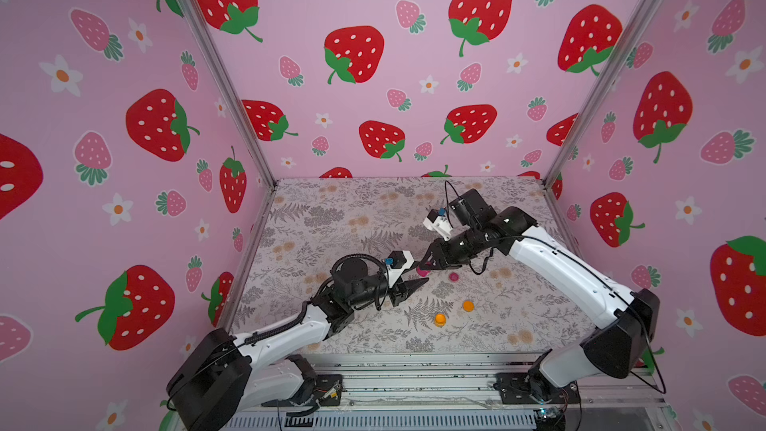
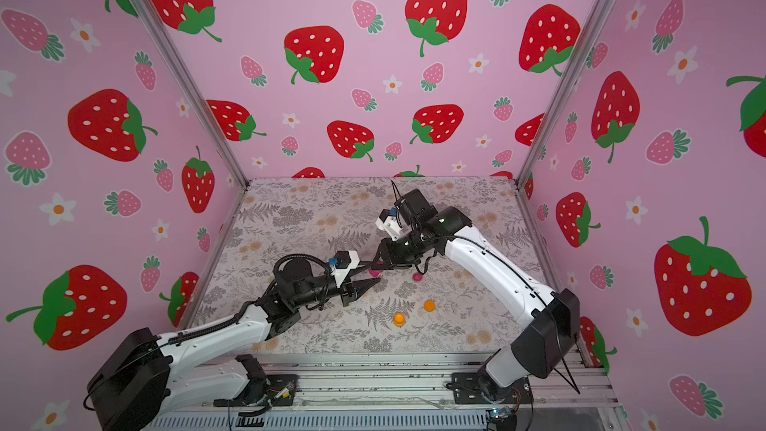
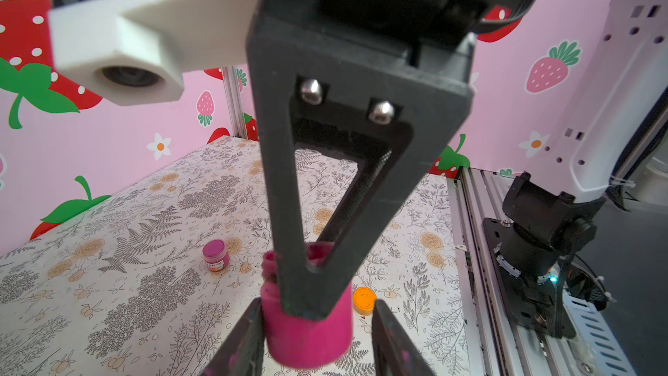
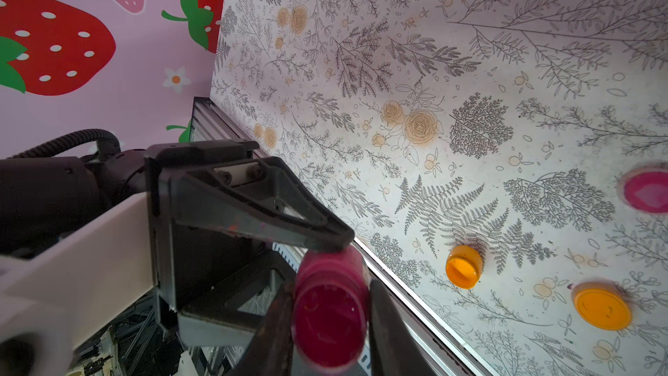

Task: Close the paint jar lid
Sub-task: Pick up the paint jar from the center of the board.

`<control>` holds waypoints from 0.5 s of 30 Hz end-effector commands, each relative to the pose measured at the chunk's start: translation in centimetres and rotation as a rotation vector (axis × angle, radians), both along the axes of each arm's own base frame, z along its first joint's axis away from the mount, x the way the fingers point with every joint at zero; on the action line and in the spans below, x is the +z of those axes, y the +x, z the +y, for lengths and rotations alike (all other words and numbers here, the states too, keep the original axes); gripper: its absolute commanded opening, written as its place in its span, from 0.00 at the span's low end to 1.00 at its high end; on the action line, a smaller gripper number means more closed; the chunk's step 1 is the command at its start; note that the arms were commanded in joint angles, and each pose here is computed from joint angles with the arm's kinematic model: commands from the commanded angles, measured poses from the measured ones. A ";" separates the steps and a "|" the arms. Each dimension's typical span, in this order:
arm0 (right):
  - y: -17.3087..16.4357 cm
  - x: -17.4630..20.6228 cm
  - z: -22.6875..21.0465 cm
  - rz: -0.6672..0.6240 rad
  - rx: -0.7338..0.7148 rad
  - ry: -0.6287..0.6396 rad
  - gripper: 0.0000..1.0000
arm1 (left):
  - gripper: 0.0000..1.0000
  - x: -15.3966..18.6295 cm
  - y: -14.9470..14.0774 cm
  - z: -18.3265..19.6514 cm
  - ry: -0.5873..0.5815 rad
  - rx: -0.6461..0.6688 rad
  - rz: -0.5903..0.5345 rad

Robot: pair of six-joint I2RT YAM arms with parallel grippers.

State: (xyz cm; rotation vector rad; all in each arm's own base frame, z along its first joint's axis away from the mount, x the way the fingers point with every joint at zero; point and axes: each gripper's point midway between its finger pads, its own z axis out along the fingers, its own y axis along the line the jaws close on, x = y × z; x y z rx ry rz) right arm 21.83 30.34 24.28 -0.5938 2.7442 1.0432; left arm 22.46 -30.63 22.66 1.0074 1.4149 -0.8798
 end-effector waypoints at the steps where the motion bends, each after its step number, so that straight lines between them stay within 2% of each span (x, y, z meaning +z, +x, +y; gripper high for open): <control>1: -0.2 1.4 -0.1 -0.038 -0.003 0.029 0.32 | 0.47 1.8 0.2 -0.5 -0.032 -0.016 -0.034; 15: -0.5 0.7 0.5 -0.015 0.013 0.032 0.31 | 0.36 2.6 0.5 0.1 -0.047 0.015 -0.047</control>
